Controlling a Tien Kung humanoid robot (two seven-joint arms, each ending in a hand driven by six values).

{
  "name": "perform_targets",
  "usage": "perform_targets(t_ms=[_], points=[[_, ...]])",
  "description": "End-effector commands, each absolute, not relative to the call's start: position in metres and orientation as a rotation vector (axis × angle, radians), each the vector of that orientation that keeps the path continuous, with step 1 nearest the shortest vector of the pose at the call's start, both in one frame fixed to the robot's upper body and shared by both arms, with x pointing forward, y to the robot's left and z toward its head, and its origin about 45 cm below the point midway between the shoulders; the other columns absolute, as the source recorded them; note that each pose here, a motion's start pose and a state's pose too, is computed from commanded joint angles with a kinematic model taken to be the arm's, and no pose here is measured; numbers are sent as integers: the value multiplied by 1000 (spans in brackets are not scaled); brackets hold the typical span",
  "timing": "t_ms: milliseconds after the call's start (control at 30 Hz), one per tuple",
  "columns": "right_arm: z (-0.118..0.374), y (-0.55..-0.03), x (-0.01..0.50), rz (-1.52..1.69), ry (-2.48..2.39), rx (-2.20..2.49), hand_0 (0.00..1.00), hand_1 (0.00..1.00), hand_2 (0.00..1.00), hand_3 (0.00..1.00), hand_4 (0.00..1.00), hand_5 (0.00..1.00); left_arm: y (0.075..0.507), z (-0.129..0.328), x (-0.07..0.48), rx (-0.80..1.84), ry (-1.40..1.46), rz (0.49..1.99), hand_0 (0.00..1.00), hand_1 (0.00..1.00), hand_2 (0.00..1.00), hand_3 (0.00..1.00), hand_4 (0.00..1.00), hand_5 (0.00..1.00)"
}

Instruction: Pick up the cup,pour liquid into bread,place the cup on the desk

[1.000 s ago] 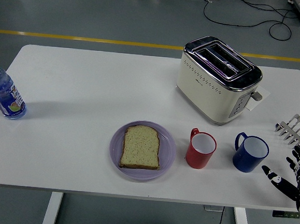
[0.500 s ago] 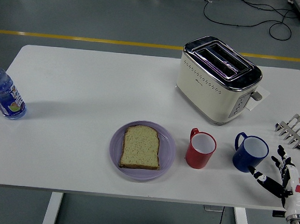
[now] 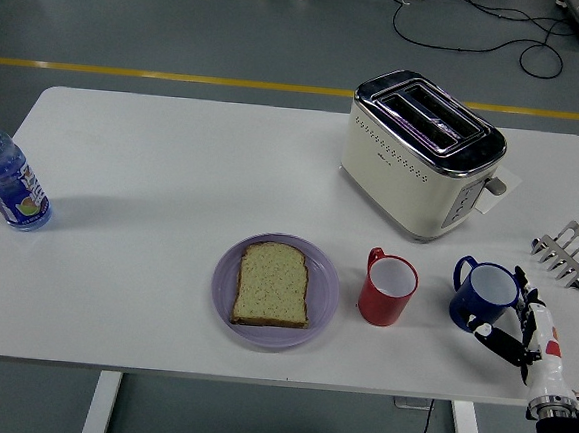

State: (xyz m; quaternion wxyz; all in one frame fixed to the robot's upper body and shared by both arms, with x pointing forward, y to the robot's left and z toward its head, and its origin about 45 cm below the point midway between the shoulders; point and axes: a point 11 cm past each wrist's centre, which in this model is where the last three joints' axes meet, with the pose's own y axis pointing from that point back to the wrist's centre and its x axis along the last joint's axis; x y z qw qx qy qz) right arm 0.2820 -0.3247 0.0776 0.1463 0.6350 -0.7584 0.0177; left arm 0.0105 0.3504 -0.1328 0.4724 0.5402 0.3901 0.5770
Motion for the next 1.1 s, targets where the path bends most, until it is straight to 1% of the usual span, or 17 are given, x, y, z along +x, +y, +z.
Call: perform_targets(t_ms=[400, 1100], points=[[68, -324, 287, -22, -2276, 1787, 992, 878, 975, 998, 998, 152, 350, -133, 5, 1334, 959, 1402, 647, 642, 639, 530, 295, 763], [60, -311, 298, 16, -2303, 1778, 984, 870, 964, 998, 998, 149, 349, -133, 10, 1322, 960, 1412, 648, 642, 639, 530, 296, 764]])
